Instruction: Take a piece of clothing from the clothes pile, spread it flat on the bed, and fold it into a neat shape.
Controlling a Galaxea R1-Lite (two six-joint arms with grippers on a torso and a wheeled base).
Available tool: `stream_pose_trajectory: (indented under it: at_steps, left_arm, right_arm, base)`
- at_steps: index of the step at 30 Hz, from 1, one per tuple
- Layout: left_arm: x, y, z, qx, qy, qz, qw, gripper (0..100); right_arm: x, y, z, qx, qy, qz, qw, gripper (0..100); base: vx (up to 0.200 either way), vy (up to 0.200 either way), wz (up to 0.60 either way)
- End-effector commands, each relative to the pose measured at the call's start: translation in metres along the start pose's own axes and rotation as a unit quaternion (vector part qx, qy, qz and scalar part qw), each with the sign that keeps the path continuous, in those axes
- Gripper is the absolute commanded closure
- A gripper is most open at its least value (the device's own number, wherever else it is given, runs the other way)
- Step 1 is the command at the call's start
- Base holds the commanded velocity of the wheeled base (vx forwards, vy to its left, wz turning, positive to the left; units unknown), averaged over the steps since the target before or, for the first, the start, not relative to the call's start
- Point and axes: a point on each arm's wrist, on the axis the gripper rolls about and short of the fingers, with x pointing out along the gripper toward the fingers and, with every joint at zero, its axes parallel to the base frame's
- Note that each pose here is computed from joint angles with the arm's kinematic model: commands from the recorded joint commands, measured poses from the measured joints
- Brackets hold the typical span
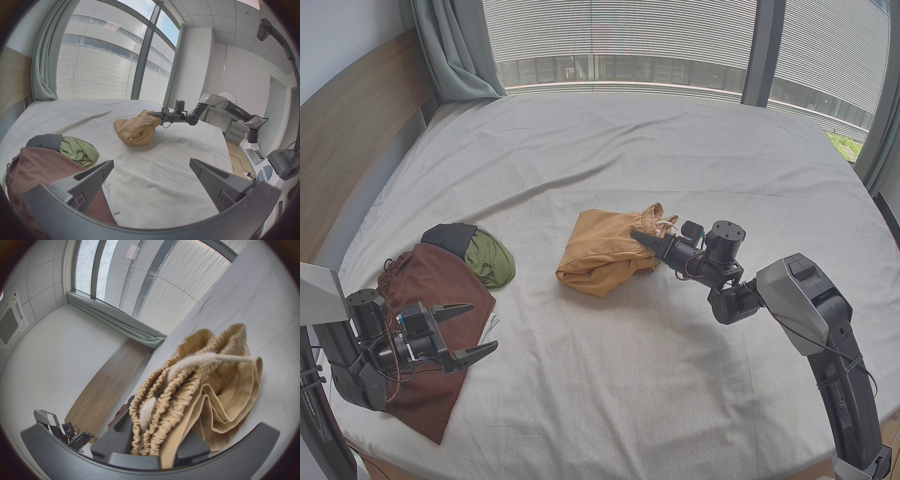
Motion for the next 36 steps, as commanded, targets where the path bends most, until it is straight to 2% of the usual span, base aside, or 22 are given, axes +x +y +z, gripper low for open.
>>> stream_pose_trajectory:
  at_steps: [1,6,13,14,20,25,26,29,32,36]
  left_arm:
    - [0.000,0.000,-0.001,-0.001,0.001,-0.001,1.0000,0]
    - [0.000,-0.001,-0.001,-0.001,0.001,-0.001,1.0000,0]
    - [0.000,0.000,0.000,0.000,0.000,0.000,1.0000,0]
    - [0.000,0.000,0.000,0.000,0.000,0.000,1.0000,0]
    - [0.000,0.000,0.000,0.001,-0.001,0.000,1.0000,0]
    - [0.000,0.002,0.001,0.002,-0.002,0.002,1.0000,0]
    - [0.000,0.001,0.001,0.002,-0.001,0.001,1.0000,0]
    - [0.002,-0.002,0.002,0.003,-0.002,-0.004,1.0000,0]
    - [0.002,-0.002,0.003,0.004,-0.003,-0.006,1.0000,0]
    - [0.002,-0.002,0.002,0.003,-0.002,-0.004,1.0000,0]
  right_arm:
    - [-0.015,-0.012,-0.014,0.008,0.021,-0.032,0.9992,100]
    - [-0.026,-0.022,-0.025,-0.001,0.031,-0.050,0.9983,100]
    - [-0.026,-0.022,-0.028,-0.004,0.028,-0.047,0.9985,100]
    - [-0.026,-0.021,-0.028,-0.004,0.027,-0.046,0.9986,0]
    - [-0.030,-0.020,-0.030,-0.007,0.030,-0.049,0.9983,0]
    - [-0.050,0.000,-0.037,0.002,0.064,-0.072,0.9954,0]
    - [-0.061,0.006,-0.051,0.000,0.088,-0.082,0.9927,0]
    - [-0.073,0.014,-0.068,-0.014,0.121,-0.091,0.9884,0]
    - [-0.078,0.022,-0.076,-0.025,0.133,-0.088,0.9868,0]
    - [-0.078,0.049,-0.080,-0.035,0.136,-0.062,0.9881,0]
  base:
    - [0.000,0.000,0.00]
    - [0.000,0.000,0.00]
    - [0.000,0.000,0.00]
    - [0.000,0.000,0.00]
    - [0.000,0.000,0.00]
    - [0.000,0.000,0.00]
    - [0.000,0.000,0.00]
    - [0.000,0.000,0.00]
    - [0.000,0.000,0.00]
    - [0.000,0.000,0.00]
